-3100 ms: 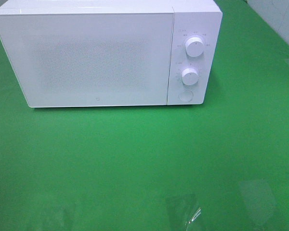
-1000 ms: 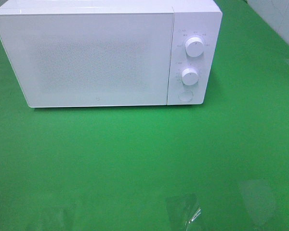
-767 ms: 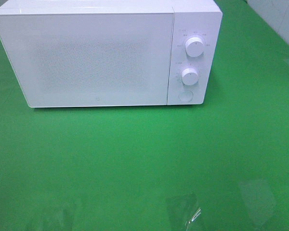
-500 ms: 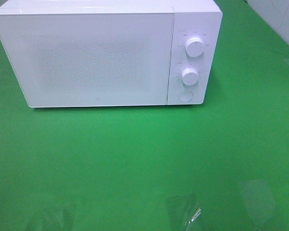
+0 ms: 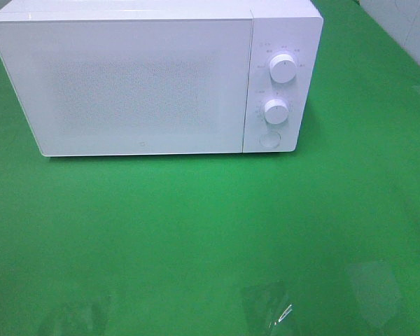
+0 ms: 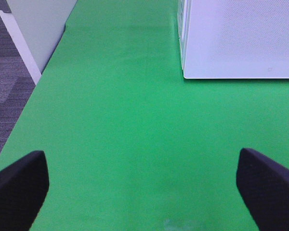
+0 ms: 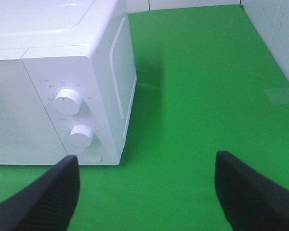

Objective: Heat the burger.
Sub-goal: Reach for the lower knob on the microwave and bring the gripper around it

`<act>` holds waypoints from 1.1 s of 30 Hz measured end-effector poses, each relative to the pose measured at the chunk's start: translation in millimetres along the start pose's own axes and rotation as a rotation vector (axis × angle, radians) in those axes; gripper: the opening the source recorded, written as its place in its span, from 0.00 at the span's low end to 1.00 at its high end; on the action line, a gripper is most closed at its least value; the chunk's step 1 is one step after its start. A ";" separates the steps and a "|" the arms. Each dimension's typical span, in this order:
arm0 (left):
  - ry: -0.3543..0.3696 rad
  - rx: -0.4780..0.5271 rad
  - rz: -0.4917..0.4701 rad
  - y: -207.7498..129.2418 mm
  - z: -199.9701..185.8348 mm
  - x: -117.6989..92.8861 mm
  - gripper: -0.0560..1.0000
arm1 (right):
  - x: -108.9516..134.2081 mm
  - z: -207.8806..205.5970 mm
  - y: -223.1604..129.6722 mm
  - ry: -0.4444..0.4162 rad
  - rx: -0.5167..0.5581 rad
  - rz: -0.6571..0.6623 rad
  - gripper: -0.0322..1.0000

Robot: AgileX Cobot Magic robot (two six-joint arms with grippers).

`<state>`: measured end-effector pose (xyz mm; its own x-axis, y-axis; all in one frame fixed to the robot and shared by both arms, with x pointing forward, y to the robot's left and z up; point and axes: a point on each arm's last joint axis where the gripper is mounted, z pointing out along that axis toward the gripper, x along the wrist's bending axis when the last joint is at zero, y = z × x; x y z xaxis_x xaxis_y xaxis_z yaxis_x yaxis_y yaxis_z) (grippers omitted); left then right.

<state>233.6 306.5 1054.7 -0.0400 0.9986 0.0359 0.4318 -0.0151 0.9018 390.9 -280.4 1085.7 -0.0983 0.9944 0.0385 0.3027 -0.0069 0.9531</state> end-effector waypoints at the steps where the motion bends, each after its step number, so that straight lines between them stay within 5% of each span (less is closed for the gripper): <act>1: 0.000 0.000 0.000 0.0 0.0 0.0 0.98 | 0.0 0.0 0.0 0.000 0.000 0.000 0.77; 18: 0.000 0.000 0.000 0.0 0.0 0.0 0.98 | 2.8 84.2 -39.0 0.034 0.016 0.016 0.77; 27: 0.000 0.000 0.000 0.0 0.0 0.0 0.98 | 1.6 85.6 -69.6 -0.012 -0.111 0.037 0.77; 33: 0.001 0.000 0.001 0.0 0.0 0.1 0.98 | 26.4 91.2 -82.4 -0.010 -0.170 -0.061 0.77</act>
<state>233.6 306.5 1054.7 -0.0406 0.9985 0.0367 0.4318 -0.0156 0.9018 449.8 -244.0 980.8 -0.1018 0.9945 -0.0230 0.1322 0.0364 0.9906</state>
